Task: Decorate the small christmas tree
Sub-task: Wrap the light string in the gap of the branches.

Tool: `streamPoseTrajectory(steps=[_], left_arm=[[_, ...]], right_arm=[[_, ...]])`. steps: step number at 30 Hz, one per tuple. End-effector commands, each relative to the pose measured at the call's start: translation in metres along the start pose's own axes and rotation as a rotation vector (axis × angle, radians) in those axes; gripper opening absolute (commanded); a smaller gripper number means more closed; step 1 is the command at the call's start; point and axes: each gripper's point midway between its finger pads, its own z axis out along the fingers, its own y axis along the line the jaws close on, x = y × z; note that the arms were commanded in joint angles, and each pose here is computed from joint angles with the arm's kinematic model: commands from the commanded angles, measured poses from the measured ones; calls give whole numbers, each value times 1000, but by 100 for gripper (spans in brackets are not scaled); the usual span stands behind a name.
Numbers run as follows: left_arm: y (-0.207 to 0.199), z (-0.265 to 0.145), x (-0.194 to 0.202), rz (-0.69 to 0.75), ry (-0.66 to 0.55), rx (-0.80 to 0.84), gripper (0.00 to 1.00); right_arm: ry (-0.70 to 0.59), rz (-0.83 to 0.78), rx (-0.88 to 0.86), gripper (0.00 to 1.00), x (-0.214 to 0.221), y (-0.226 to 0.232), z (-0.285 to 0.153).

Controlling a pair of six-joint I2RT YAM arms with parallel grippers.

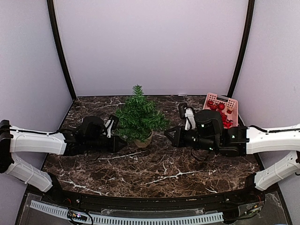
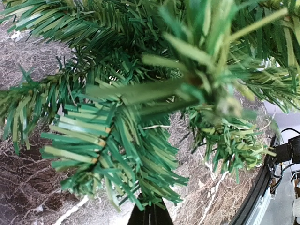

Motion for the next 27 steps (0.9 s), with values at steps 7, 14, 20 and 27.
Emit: streamPoseTrajectory(steps=[7,14,20,27], left_arm=[[4,-12,-10,42,-33,-54,0],[16,-16,-19,99,-42,-118,0],[28,-19,-26,155,-49,-156,0],[45,-17,-38,211,-56,-242,4]], right_arm=[[19,84,140,0,30,-67,20],[123,55,165,0,64,-79,54],[162,54,140,0,80,-79,70],[225,34,59,0,95,-64,81]])
